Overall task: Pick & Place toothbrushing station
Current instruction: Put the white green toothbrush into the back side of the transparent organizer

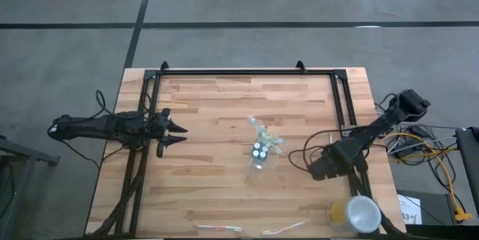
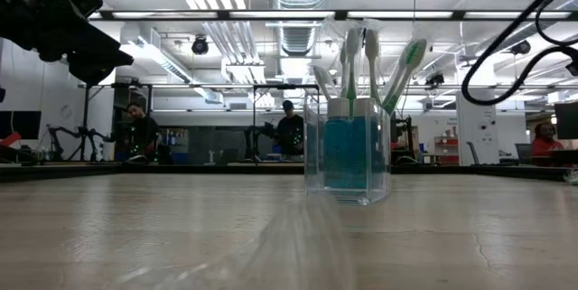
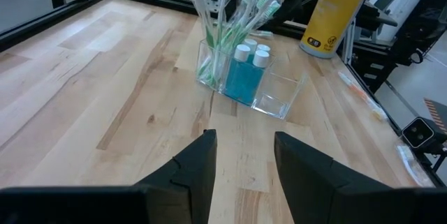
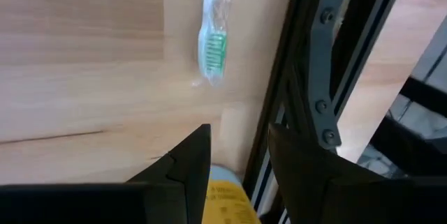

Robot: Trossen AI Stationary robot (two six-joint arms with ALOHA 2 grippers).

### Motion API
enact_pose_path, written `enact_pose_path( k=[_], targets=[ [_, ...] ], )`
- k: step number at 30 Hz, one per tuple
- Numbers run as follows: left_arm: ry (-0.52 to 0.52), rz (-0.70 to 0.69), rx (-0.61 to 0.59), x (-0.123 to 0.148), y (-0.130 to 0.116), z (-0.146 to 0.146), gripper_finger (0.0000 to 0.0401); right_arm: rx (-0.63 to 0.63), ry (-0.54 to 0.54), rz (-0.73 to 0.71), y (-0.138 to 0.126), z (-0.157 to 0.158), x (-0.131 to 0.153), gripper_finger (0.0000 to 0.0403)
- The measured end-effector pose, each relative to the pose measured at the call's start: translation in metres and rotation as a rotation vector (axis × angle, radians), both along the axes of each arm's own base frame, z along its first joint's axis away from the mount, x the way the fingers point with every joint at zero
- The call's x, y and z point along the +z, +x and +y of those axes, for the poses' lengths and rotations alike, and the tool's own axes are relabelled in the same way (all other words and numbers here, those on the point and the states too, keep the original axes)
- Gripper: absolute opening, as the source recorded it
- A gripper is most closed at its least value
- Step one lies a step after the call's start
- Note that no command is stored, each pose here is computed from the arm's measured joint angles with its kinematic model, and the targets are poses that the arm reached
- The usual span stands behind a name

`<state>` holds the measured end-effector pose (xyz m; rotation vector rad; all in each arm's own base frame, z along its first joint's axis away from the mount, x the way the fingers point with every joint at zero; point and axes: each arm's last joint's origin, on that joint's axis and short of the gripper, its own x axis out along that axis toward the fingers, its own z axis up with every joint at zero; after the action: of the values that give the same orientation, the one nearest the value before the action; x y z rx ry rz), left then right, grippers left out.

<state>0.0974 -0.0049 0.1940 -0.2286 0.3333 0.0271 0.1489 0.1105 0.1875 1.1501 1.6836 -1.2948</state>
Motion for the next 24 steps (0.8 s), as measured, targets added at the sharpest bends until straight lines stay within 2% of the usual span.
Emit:
enact_pose_path(
  k=[5,10,24],
  targets=[
    [0.000,-0.001,-0.001,0.000,0.000,0.000,0.0149,0.054,-0.026,0.018,0.003,0.002,-0.009,0.0129],
    [-0.001,0.000,-0.001,0.000,0.000,0.000,0.0149,0.055,-0.038,0.035,0.006,0.004,-0.014,0.0128],
    [-0.001,0.000,-0.003,0.000,0.000,0.000,0.0149,0.041,-0.058,-0.033,0.010,0.010,-0.016,0.0120]
  ],
)
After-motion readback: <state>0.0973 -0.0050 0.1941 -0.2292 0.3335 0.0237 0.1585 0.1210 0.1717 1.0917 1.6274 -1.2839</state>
